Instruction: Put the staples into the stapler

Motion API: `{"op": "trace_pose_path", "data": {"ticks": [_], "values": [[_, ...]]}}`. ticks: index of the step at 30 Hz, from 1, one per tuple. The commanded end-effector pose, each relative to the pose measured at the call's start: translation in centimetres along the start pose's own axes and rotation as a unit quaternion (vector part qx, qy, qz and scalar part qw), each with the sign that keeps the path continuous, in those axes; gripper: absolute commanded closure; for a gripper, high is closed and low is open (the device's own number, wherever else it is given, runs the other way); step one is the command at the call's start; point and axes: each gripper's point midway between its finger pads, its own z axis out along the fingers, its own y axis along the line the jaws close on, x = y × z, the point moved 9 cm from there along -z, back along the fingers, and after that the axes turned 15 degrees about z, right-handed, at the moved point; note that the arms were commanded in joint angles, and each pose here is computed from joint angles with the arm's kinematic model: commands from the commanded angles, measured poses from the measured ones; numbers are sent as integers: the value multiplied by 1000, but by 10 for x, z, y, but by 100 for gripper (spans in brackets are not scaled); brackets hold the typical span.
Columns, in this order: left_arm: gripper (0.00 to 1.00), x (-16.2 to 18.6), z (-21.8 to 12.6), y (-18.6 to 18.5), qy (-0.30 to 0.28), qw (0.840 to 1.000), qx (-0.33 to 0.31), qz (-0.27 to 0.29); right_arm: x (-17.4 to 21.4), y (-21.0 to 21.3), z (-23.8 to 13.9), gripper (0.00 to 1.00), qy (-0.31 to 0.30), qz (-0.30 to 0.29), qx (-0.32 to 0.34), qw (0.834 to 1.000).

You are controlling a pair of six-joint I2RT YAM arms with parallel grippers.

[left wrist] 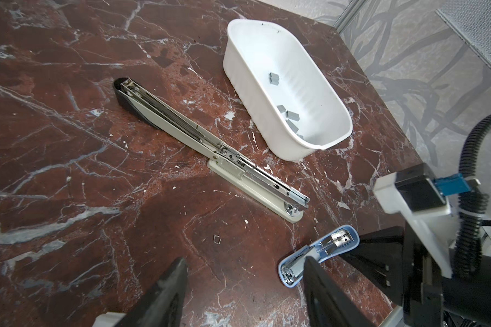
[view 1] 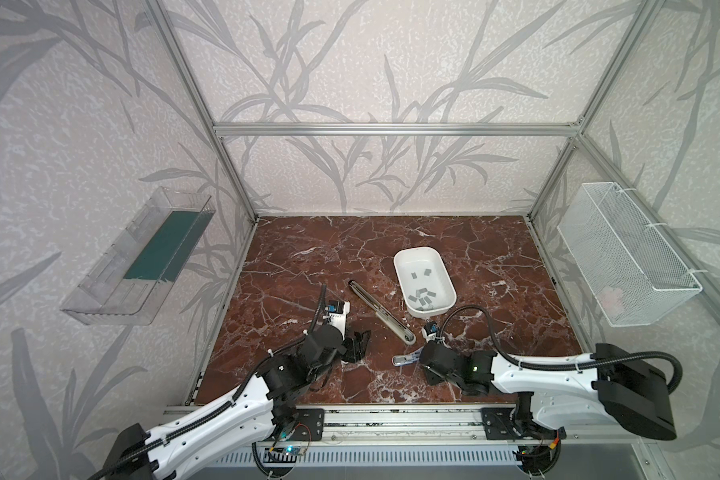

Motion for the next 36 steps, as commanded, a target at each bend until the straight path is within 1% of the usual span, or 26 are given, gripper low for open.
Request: {"op": "trace_pose_path", "data": {"ticks": [1,4,9,16,19,23,28,30,33,36], "values": [[34,7,-2,7,11,1000,-27,0,-13,27,8,90,1,3,-36,999],[34,7,-3,8,11,1000,-29,1,-18,42,20,92,21,-10,-35,999],[33,7,-5,10,4,999,-36,-2,-19,65,36,95,47,-25,-52,997],[33,7,-5,12,3,999,-45,-2,-17,65,37,94,53,-34,-52,997],[33,6,-6,12,0,999,-46,-2,-18,59,30,90,44,-39,-43,997],[33,7,-5,12,0,999,-44,-3,-25,57,13,85,25,-58,-48,997],[33,8,-7,14,-2,999,-49,-4,-28,61,-6,74,9,-88,-68,994],[32,8,-7,15,-4,999,-54,-7,-26,64,-6,69,15,-94,-75,993],[32,9,-8,17,-8,998,-56,-11,-17,70,1,60,31,-101,-78,991],[32,9,-8,18,-6,998,-57,-14,-9,76,11,55,46,-114,-67,990]]}}
